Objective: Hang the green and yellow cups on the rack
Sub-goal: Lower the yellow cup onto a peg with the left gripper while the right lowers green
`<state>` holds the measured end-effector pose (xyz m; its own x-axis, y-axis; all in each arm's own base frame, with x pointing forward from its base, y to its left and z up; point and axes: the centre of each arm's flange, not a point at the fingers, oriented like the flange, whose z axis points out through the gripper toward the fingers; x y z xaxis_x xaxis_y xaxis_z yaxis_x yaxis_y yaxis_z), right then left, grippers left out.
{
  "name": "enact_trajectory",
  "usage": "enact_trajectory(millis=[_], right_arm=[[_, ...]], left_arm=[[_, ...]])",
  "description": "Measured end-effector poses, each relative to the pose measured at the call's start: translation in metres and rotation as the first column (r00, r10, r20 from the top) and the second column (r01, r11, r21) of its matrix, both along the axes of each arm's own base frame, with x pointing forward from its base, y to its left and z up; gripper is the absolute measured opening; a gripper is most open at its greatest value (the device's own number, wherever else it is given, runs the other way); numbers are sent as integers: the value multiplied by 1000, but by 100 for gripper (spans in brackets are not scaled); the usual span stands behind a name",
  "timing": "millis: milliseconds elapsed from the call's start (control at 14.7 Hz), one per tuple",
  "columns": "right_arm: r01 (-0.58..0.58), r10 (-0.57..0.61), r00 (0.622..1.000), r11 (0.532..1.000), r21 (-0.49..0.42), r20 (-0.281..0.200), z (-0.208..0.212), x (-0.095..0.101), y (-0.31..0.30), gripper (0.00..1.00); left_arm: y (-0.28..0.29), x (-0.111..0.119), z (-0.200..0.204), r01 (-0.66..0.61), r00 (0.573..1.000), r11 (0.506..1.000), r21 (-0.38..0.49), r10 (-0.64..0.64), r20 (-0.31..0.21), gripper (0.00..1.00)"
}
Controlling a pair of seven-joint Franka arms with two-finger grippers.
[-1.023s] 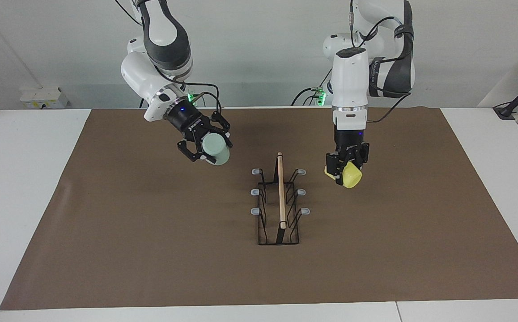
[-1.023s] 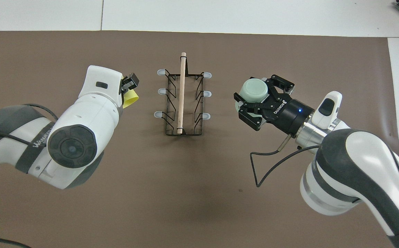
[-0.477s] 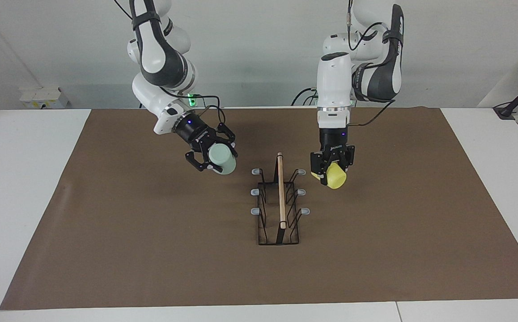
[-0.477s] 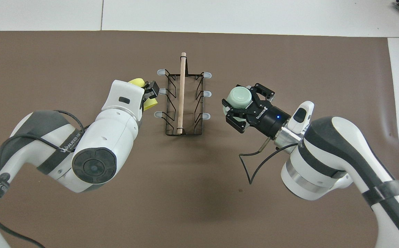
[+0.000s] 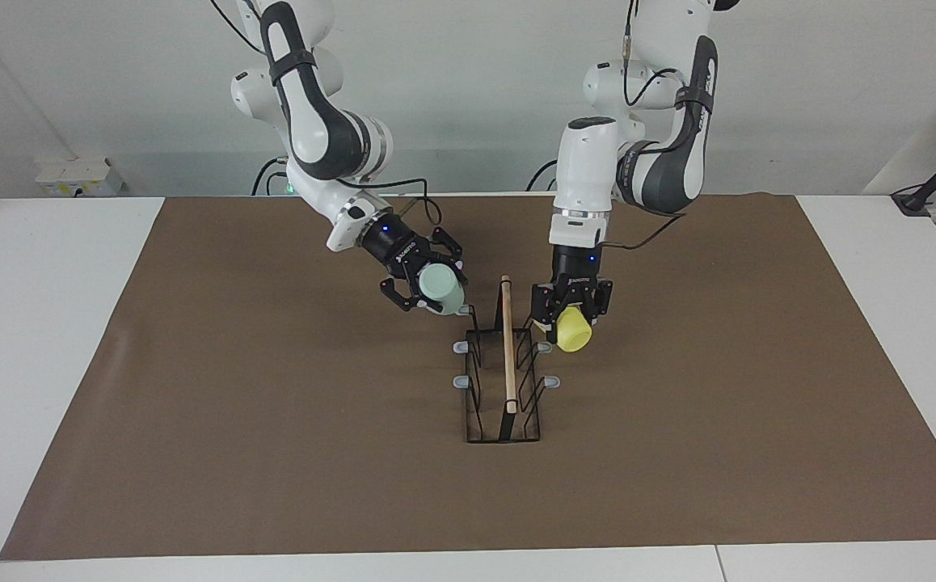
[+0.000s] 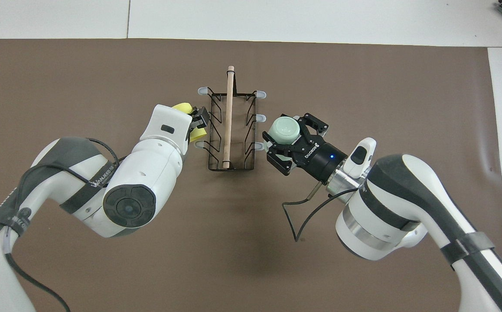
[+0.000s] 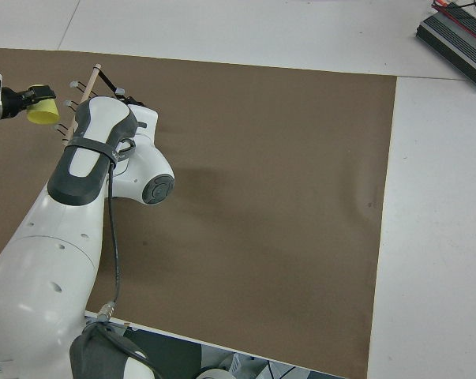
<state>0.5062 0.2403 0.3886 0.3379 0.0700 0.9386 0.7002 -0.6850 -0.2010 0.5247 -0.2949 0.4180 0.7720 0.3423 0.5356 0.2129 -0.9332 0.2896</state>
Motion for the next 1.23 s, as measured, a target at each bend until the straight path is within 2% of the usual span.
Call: enact_trajectory(millis=[341, 614, 750, 886, 955, 1227], right_arm=[[-1, 1, 1000, 1000, -27, -6, -23, 3, 6, 63], [13, -13, 1000, 1000, 12, -19, -25, 1, 23, 63], [13, -13, 1000, 1000, 18, -25, -25, -1, 30, 63], [16, -16, 999, 1000, 8, -31, -27, -2, 31, 63], [19, -19, 999, 1000, 7, -32, -29, -2, 31, 63], [44, -44, 999, 999, -1, -13, -38, -3, 32, 63]], left_arm=[[-21, -17, -7, -16, 998, 998, 60, 20, -57, 67], [-33, -28, -9, -21, 996, 994, 111, 31, -86, 67], [-34, -31, -7, -25, 995, 991, 128, 36, -89, 74], [-34, -32, -3, -37, 994, 990, 137, 51, -93, 95], [-35, -31, 0, -45, 994, 991, 129, 57, -93, 100], [-36, -22, 22, -81, 993, 990, 116, 91, -81, 100]])
